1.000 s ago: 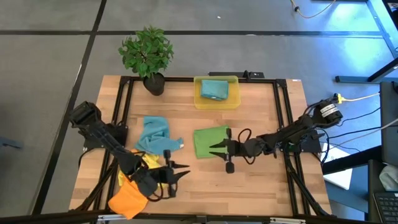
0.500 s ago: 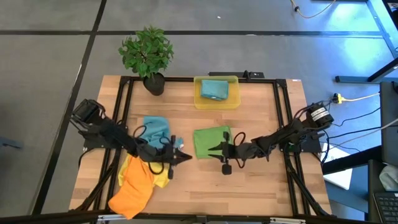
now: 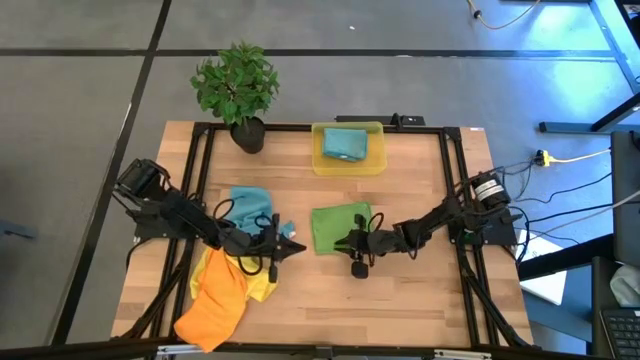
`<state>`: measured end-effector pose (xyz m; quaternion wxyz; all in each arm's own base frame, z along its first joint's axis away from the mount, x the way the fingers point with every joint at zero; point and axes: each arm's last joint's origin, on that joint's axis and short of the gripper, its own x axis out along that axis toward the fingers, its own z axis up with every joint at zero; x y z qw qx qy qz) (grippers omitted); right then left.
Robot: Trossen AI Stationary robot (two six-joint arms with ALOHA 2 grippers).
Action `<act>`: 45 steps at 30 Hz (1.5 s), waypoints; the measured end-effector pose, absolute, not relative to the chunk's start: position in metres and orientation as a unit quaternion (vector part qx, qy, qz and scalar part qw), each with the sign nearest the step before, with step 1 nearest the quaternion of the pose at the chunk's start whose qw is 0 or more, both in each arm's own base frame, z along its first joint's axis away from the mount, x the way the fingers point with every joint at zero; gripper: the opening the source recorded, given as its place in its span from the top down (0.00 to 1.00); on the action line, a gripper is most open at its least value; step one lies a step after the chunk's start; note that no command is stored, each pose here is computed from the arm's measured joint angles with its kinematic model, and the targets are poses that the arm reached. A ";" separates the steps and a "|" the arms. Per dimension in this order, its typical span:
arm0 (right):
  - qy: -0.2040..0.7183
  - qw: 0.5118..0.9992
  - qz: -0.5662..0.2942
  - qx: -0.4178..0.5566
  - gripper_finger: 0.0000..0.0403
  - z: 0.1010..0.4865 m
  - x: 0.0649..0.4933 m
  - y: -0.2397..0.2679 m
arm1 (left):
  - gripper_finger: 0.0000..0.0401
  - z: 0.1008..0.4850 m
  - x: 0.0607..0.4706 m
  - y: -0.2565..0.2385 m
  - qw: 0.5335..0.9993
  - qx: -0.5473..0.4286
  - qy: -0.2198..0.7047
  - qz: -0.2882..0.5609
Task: Fold microfiber towels
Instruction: Fold the green microfiber towel
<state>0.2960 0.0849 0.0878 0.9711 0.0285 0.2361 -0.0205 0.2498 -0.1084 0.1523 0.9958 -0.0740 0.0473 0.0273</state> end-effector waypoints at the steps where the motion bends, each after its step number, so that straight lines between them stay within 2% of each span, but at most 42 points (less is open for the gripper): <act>1: 0.239 0.970 -0.018 0.035 0.81 0.085 0.297 0.084 | 1.00 0.152 0.250 -0.108 0.996 -0.074 0.047 0.027; 12: 0.244 0.968 0.025 0.056 0.94 0.078 0.299 0.080 | 1.00 0.152 0.251 -0.106 0.996 -0.075 0.047 0.033; 25: 0.316 0.918 0.214 0.103 0.97 0.074 0.292 0.090 | 0.99 0.152 0.251 -0.106 0.996 -0.073 0.048 0.034; 29: 0.316 0.912 0.239 0.109 0.97 0.086 0.287 0.094 | 0.98 0.152 0.250 -0.107 0.996 -0.073 0.048 0.031; 33: 0.251 0.927 0.262 0.093 0.97 0.118 0.288 0.100 | 0.99 0.152 0.250 -0.107 0.996 -0.073 0.049 0.031; 37: 0.237 0.928 0.275 0.087 0.97 0.136 0.280 0.109 | 1.00 0.152 0.250 -0.107 0.995 -0.078 0.051 0.031; 40: 0.263 0.921 0.276 0.078 0.97 0.142 0.270 0.117 | 0.99 0.150 0.250 -0.107 0.994 -0.088 0.057 0.033; 45: 0.358 0.914 0.183 0.058 0.98 0.141 0.248 0.121 | 1.00 0.147 0.253 -0.108 0.991 -0.093 0.085 0.037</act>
